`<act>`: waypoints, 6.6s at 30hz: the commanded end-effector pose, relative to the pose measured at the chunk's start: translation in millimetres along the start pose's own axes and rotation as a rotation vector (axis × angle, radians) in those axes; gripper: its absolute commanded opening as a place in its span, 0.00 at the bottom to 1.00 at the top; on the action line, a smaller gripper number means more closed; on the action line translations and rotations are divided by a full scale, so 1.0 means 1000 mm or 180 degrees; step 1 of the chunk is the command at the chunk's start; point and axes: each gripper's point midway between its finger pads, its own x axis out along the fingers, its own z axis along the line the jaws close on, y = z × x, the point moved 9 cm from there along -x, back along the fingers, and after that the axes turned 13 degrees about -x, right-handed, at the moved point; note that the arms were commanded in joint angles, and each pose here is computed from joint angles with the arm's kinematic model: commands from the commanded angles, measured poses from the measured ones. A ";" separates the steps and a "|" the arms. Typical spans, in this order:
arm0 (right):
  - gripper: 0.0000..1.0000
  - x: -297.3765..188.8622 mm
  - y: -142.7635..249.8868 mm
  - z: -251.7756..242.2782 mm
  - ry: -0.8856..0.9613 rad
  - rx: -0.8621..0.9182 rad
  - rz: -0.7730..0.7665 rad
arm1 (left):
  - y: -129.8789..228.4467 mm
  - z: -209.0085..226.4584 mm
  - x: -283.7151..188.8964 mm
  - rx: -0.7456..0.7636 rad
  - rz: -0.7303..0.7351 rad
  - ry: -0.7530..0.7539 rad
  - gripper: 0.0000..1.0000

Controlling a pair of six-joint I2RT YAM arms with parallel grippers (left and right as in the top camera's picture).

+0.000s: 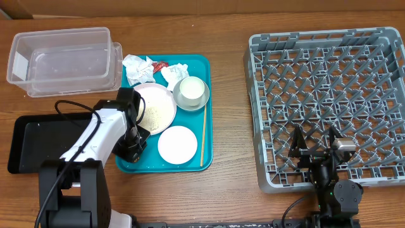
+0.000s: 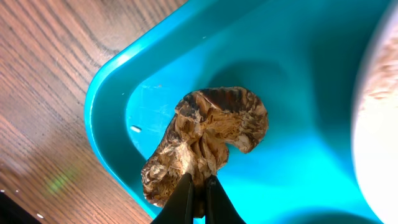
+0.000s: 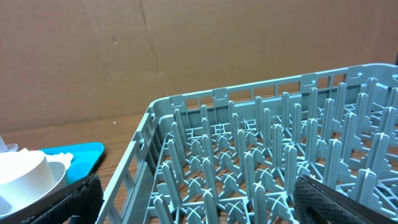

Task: Sort waste into correct bins and load items into the dishwasher
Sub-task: 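Close the left gripper on the brown food scrap and lift it, then carry the scrap left and release it onto the black tray, then reach the left gripper to the rim of the rice-covered pink plate and grasp it, then lift the pink plate and tip the rice onto the black tray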

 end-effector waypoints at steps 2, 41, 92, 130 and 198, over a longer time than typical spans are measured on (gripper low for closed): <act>1.00 0.000 0.002 -0.002 0.0051 -0.0019 -0.0012 | -0.005 -0.006 -0.005 0.0096 -0.0050 0.0035 0.04; 1.00 0.000 0.002 -0.002 0.0051 -0.0019 -0.0012 | -0.196 0.074 -0.092 -0.1983 -0.0586 0.0399 1.00; 1.00 0.000 0.002 -0.002 0.0051 -0.0019 -0.0012 | 0.059 -0.123 -0.047 0.2967 -0.0431 0.0714 0.41; 1.00 0.000 0.002 -0.002 0.0051 -0.0019 -0.0012 | 0.061 -0.124 0.011 0.3026 -0.0216 0.0298 0.04; 1.00 0.000 0.002 -0.002 0.0051 -0.0019 -0.0012 | -0.101 -0.068 -0.153 0.1409 -0.0419 0.0806 0.04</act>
